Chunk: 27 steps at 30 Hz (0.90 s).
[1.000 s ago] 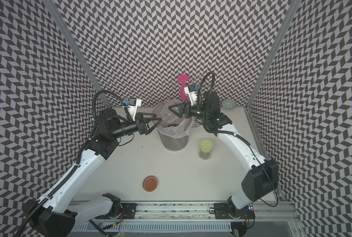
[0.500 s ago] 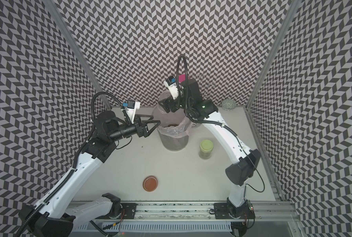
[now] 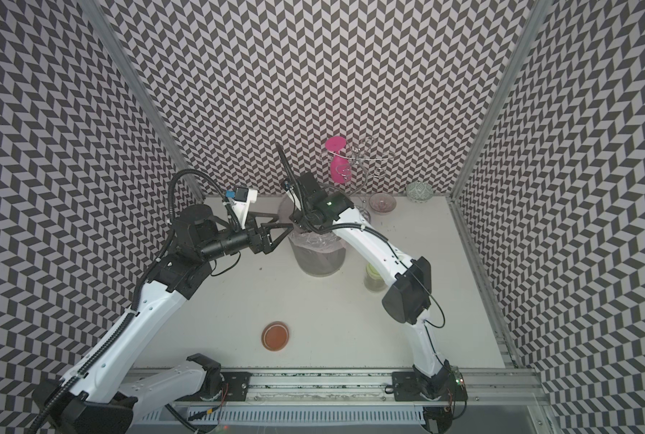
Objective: Empty moldy mung beans from jars
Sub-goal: Pour the moldy mung beans from the jar into the trash bin, then place the jar at the center of the board.
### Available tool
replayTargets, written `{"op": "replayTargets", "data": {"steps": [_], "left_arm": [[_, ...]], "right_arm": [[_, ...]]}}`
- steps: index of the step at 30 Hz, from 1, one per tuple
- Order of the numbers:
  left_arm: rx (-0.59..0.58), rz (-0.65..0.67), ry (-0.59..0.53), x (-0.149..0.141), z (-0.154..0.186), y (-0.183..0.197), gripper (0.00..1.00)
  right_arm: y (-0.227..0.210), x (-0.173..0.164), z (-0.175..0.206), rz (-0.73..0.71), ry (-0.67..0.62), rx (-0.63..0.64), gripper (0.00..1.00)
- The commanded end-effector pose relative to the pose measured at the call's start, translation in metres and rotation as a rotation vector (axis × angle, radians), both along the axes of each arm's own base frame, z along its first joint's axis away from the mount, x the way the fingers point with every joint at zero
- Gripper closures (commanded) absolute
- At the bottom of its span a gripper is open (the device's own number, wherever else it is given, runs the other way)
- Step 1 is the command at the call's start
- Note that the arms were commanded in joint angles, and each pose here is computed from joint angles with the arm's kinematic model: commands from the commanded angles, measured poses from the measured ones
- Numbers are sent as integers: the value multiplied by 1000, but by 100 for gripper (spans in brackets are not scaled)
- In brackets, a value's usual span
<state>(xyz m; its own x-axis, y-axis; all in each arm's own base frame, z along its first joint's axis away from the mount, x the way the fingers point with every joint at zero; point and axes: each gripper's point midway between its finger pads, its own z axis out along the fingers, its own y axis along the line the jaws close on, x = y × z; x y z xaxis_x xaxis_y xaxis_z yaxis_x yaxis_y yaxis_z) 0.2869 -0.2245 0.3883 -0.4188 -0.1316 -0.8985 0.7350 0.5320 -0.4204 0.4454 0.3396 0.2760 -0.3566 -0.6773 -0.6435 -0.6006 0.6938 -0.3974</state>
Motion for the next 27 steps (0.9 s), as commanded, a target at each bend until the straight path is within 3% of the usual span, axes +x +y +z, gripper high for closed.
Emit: {"op": "replayTargets", "data": {"steps": [1, 8, 13, 20, 27], "left_arm": [[-9, 9, -30, -6, 10, 4, 6], [-48, 65, -57, -7, 24, 16, 6], [-99, 86, -64, -6, 35, 25, 5], [-169, -7, 7, -4, 24, 15, 5], [-216, -131, 22, -6, 28, -1, 5]], "right_arm": [[-8, 8, 63, -64, -165, 98, 31], [-24, -27, 154, 64, -159, 603, 32], [-50, -60, 181, 223, -72, 940, 32], [-60, -104, 180, 431, 69, 1211, 29], [-50, -134, 175, 608, 212, 1321, 31]]}}
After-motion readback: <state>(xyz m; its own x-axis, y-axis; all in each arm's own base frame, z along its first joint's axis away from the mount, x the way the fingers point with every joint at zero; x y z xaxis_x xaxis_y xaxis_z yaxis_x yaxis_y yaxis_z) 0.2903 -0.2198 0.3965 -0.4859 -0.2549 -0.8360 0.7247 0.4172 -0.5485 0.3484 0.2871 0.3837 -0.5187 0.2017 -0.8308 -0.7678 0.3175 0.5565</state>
